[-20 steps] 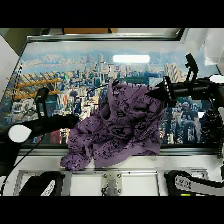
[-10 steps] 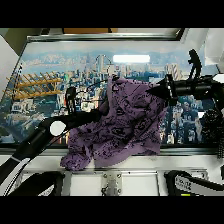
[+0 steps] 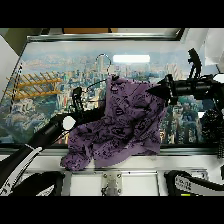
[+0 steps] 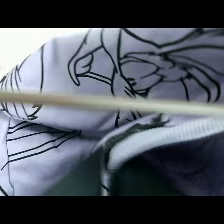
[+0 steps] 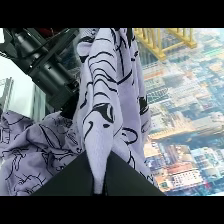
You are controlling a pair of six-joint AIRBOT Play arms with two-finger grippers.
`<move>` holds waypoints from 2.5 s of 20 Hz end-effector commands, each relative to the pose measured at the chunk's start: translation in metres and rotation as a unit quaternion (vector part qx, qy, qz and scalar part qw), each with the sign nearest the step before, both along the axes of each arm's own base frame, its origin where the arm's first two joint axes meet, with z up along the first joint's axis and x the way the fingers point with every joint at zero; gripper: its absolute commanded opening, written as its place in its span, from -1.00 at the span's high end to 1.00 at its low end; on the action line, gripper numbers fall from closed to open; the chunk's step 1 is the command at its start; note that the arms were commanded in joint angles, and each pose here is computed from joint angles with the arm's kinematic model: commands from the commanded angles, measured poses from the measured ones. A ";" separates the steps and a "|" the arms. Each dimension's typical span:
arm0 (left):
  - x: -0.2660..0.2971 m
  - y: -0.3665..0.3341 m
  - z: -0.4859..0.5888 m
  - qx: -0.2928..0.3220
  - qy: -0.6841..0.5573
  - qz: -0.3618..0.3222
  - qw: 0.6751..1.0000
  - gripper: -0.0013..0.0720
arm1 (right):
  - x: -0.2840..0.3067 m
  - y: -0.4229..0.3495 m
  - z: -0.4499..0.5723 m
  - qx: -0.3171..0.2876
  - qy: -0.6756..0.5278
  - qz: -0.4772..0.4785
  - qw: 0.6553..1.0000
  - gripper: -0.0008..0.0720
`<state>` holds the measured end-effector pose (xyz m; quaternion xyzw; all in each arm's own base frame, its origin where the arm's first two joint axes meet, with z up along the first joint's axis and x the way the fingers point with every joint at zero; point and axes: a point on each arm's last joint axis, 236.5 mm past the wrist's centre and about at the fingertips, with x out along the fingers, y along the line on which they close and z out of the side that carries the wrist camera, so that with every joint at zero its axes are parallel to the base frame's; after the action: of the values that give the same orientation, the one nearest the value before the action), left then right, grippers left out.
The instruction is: Fold the clothes and pants, and hang the long-sleeved shirts on hangers.
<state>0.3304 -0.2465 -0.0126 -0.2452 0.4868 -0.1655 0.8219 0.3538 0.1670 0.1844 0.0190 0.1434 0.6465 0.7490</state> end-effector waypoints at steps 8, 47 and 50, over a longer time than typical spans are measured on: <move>0.000 0.105 0.003 0.021 0.037 0.104 0.994 0.92 | -0.014 0.002 0.016 -0.012 0.004 -0.005 1.000 0.95; 0.017 0.248 0.254 0.308 -0.060 0.137 0.940 0.92 | -0.073 0.062 0.017 0.059 -0.032 0.018 0.998 0.95; 0.028 0.251 0.236 0.285 -0.030 0.141 0.948 0.92 | -0.081 0.061 0.037 0.053 -0.060 -0.002 0.997 0.95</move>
<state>0.3502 -0.0036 0.2352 -0.0261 0.4347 0.0850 0.8962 0.2846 0.2280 0.2106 0.0475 0.0694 0.6590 0.7474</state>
